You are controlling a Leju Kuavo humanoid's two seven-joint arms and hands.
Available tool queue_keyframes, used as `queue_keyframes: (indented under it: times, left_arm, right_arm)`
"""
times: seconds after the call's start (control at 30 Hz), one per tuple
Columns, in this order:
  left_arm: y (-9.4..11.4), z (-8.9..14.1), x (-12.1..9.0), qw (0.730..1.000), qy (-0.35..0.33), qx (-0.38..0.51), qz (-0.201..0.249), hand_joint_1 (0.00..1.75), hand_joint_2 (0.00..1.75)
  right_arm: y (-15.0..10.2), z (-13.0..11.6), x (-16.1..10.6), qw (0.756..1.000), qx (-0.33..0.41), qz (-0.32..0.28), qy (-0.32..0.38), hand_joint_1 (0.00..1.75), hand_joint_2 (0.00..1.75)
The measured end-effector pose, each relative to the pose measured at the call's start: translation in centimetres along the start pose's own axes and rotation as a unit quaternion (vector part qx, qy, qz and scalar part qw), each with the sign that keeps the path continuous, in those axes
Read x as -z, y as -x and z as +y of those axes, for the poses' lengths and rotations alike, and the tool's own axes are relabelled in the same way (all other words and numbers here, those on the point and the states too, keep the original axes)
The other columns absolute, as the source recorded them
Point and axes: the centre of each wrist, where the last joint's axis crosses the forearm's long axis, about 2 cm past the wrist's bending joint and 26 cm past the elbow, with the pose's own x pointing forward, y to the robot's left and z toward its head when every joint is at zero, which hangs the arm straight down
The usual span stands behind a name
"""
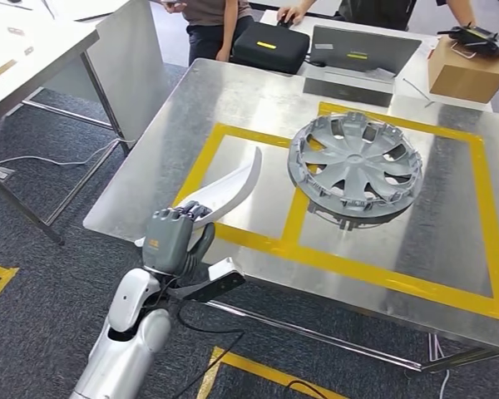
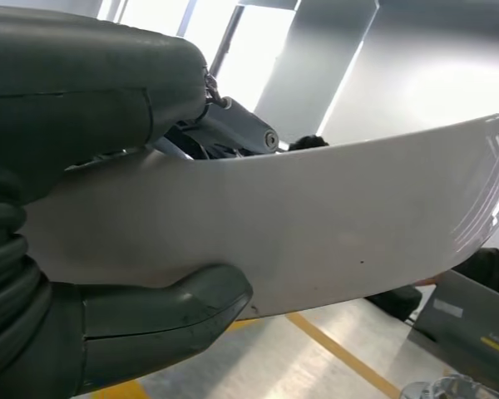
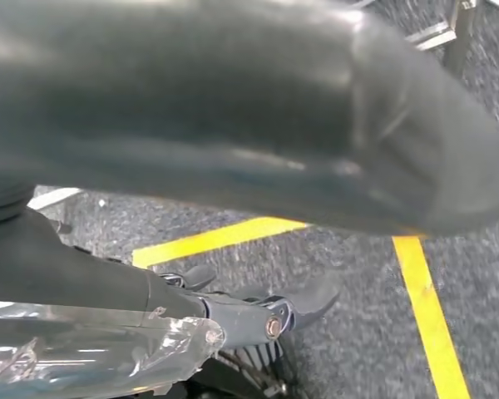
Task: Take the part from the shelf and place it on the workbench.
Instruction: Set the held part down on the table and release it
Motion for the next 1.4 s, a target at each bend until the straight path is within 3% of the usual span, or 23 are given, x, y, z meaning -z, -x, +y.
queue_keyframes:
  times: [0.47, 0.87, 1.37, 1.4]
  left_arm:
    - [0.6, -0.9, 0.9, 0.999, 0.044, 0.020, 0.024, 1.75, 1.75]
    - [1.1, -1.7, 4.9, 0.982, 0.098, 0.144, 0.076, 1.75, 1.75]
    - [3.3, -1.2, 7.5, 0.955, 0.165, 0.206, 0.138, 1.75, 1.75]
    - [3.3, -1.2, 7.6, 0.953, 0.170, 0.207, 0.139, 1.31, 1.75]
  right_arm:
    - [0.8, -0.5, -0.4, 1.000, -0.007, 0.020, 0.010, 0.00, 0.00]
    - [1.9, 0.4, -0.9, 0.998, -0.020, 0.054, -0.009, 0.00, 0.00]
    - [3.8, 0.9, -1.9, 0.993, -0.039, 0.109, -0.014, 0.00, 0.00]
    - [3.9, 0.9, -2.0, 0.993, -0.040, 0.110, -0.015, 0.00, 0.00]
